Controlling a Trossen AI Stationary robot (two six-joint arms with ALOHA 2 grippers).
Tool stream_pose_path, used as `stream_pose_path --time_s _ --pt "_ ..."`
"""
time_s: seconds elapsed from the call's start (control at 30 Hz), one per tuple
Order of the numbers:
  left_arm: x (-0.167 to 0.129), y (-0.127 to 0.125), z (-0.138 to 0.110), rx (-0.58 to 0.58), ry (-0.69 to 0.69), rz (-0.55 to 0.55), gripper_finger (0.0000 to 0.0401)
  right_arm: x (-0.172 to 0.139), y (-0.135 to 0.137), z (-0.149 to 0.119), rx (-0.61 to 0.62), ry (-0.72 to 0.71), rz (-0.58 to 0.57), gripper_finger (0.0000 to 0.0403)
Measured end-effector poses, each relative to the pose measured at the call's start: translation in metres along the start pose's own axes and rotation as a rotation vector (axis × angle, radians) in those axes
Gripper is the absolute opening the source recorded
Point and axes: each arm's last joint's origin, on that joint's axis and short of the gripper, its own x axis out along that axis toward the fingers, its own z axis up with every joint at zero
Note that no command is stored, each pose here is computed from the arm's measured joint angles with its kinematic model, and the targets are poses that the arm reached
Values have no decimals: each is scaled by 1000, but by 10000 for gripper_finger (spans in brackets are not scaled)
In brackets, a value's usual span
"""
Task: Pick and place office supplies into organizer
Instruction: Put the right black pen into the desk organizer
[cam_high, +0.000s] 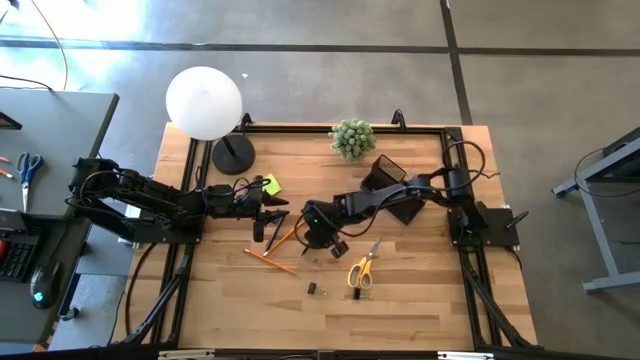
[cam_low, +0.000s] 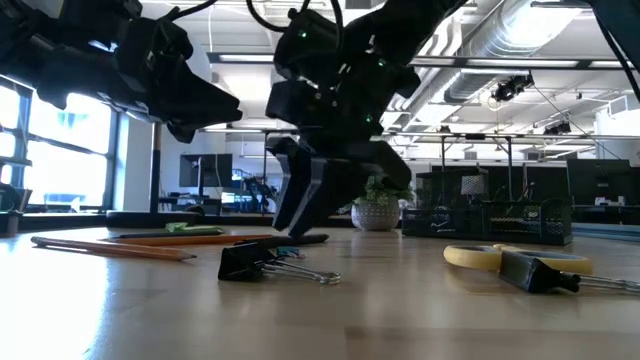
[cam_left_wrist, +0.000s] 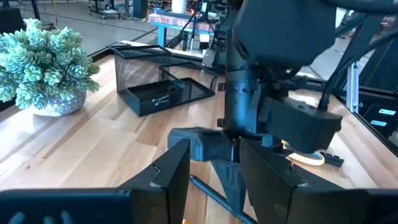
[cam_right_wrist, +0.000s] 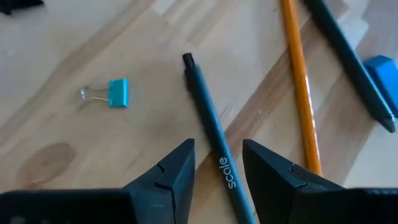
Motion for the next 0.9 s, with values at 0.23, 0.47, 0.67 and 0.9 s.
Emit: stream_pose_path --time_s 0.23,0.47,0.67,0.9 --pt "0 0 0 2 -1 0 129 3 0 -5 5 47 -10 100" --pt "0 0 0 -2 -2 6 129 2 2 -8 13 82 22 17" --pt "0 0 0 -5 -3 7 129 0 4 -10 54 109 32 23" --pt "0 0 0 -5 -3 7 129 -8 5 -11 119 153 22 21"
